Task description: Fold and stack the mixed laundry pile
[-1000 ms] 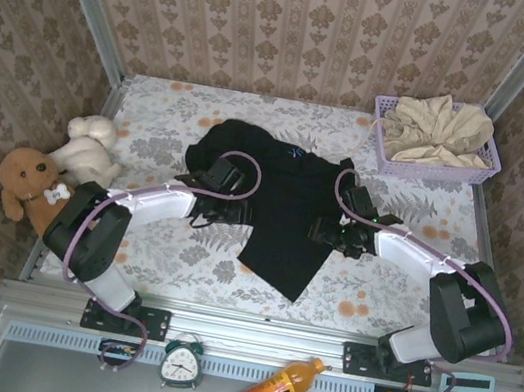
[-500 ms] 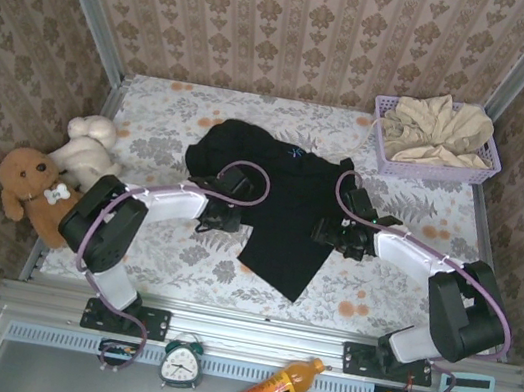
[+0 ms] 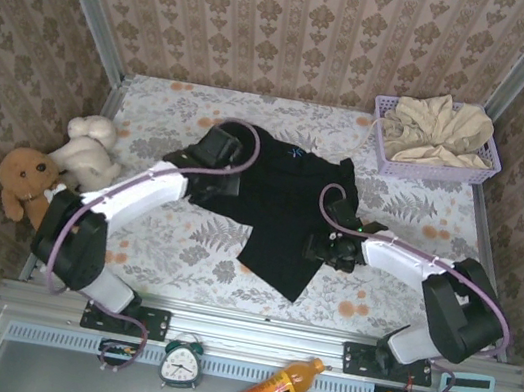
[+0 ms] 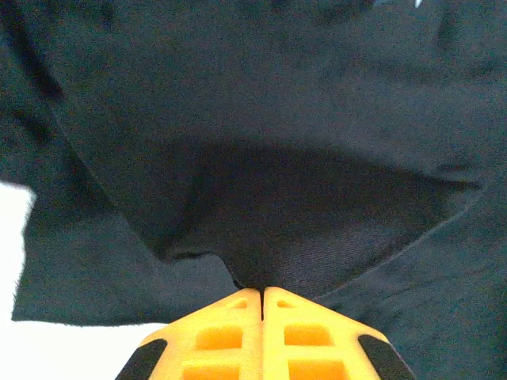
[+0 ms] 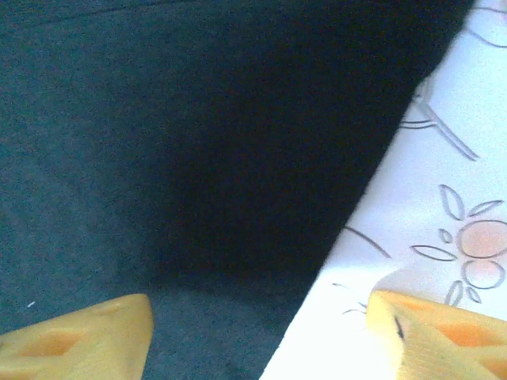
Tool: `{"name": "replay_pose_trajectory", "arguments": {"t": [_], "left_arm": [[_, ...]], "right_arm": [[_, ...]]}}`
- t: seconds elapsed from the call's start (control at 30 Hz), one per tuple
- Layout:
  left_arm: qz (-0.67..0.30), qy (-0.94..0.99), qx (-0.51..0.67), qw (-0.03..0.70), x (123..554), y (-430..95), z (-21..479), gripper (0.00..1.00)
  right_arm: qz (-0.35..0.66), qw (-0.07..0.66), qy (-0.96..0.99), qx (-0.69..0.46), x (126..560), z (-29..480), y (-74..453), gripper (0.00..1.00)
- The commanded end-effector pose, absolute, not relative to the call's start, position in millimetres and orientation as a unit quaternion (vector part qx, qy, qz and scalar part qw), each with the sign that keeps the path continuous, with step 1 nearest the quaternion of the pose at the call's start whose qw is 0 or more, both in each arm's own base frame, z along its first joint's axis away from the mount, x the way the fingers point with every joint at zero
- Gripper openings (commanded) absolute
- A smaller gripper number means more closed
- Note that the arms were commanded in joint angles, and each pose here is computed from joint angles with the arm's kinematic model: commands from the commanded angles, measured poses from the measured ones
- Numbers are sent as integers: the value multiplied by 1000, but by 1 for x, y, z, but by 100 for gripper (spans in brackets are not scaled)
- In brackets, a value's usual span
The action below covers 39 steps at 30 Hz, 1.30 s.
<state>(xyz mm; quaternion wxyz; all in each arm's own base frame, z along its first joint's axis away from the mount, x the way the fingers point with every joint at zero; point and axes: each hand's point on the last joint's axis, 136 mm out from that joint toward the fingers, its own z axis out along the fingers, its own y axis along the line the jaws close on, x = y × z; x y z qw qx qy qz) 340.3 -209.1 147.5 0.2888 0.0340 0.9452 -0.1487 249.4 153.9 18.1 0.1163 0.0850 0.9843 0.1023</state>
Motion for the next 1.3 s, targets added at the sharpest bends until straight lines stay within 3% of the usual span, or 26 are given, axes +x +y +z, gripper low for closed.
{"name": "replay_pose_trajectory", "arguments": {"t": [0.0, 0.07, 0.1, 0.27, 0.4, 0.57, 0.6, 0.63, 0.67, 0.8, 0.9, 1.07, 1.27], "left_arm": [[-173, 927, 38, 332, 358, -200, 191, 0], [-164, 921, 32, 352, 368, -190, 203, 0], [-162, 918, 30, 361, 374, -185, 210, 0], [-138, 896, -15, 421, 409, -136, 248, 0], [-130, 869, -50, 474, 425, -99, 289, 0], [-127, 841, -62, 522, 426, -78, 329, 0], [-128, 839, -61, 525, 424, -78, 331, 0], [-132, 839, -59, 525, 423, -79, 331, 0], [-139, 839, -56, 522, 421, -82, 329, 0], [-158, 850, -62, 498, 410, -86, 305, 0], [-169, 854, -69, 487, 403, -87, 290, 0], [-172, 858, -74, 478, 397, -86, 281, 0], [-172, 863, -72, 470, 393, -87, 275, 0]], "right_arm": [[108, 94, 985, 94, 247, 4, 165, 49], [88, 98, 987, 93, 250, 5, 159, 3], [76, 106, 987, 90, 253, 9, 154, 0], [21, 164, 981, 98, 286, 57, 92, 0], [36, 235, 958, 161, 314, 102, 41, 0], [110, 266, 945, 157, 332, 115, 57, 0], [127, 266, 943, 154, 336, 113, 63, 6], [143, 267, 941, 152, 341, 113, 69, 23], [157, 266, 939, 151, 345, 113, 74, 31], [152, 268, 942, 135, 366, 108, 91, 57], [131, 236, 955, 123, 366, 85, 103, 64], [104, 197, 968, 120, 368, 49, 107, 68], [54, 224, 964, 133, 398, 45, 92, 68]]}}
